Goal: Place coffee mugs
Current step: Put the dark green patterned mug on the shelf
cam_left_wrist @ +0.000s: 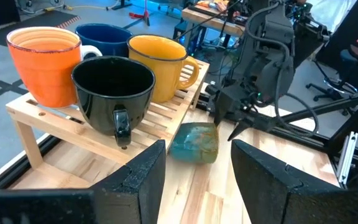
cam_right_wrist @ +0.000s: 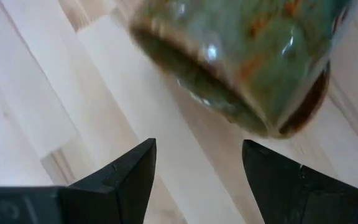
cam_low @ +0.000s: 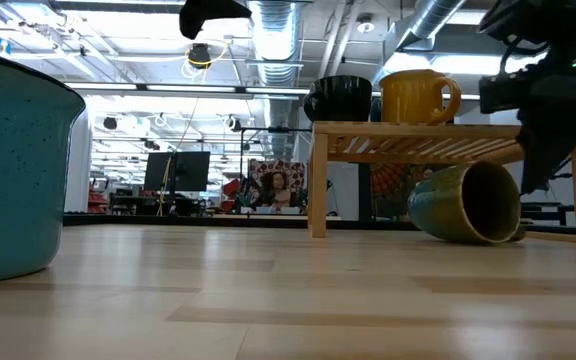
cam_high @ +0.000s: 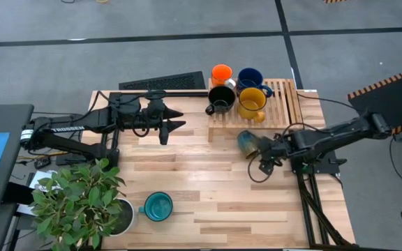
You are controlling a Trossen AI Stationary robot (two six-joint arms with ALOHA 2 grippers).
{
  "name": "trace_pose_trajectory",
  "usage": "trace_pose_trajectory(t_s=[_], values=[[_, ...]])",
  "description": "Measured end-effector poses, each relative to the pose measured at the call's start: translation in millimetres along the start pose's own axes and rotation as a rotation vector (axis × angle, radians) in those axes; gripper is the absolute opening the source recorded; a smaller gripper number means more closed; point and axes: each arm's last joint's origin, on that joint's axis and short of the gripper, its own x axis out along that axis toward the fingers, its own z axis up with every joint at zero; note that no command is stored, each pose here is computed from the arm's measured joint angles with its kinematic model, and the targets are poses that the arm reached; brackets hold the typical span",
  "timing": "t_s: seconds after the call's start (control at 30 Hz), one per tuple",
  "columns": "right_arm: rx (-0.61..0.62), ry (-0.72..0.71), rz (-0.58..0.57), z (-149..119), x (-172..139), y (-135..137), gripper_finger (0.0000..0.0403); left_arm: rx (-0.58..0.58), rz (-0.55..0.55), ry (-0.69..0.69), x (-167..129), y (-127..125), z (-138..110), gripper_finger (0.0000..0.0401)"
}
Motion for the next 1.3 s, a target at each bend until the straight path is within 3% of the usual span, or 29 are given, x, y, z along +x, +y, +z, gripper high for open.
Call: trace_pose_trajectory(t_s=[0.2,0.7,1.13,1.3], values=[[-0.016,-0.019,0.019,-8,-9,1,0.0265,0.0,0.001,0.003,0,0,0,0.0167],[-0.011,-0.171,-0.155,-3,-11,6,0.0265,-0.032,0.023,-0.004,0,1,0,0.0167],[-0.045,-0.201,-0.338,7,22,17,0.0265,-0.036,0.023,-0.004,0,1,0,0.0167],[0.001,-0.17,-0.406,8,37,18,0.0248,-0.035,0.023,-0.002,0,1,0,0.0167]])
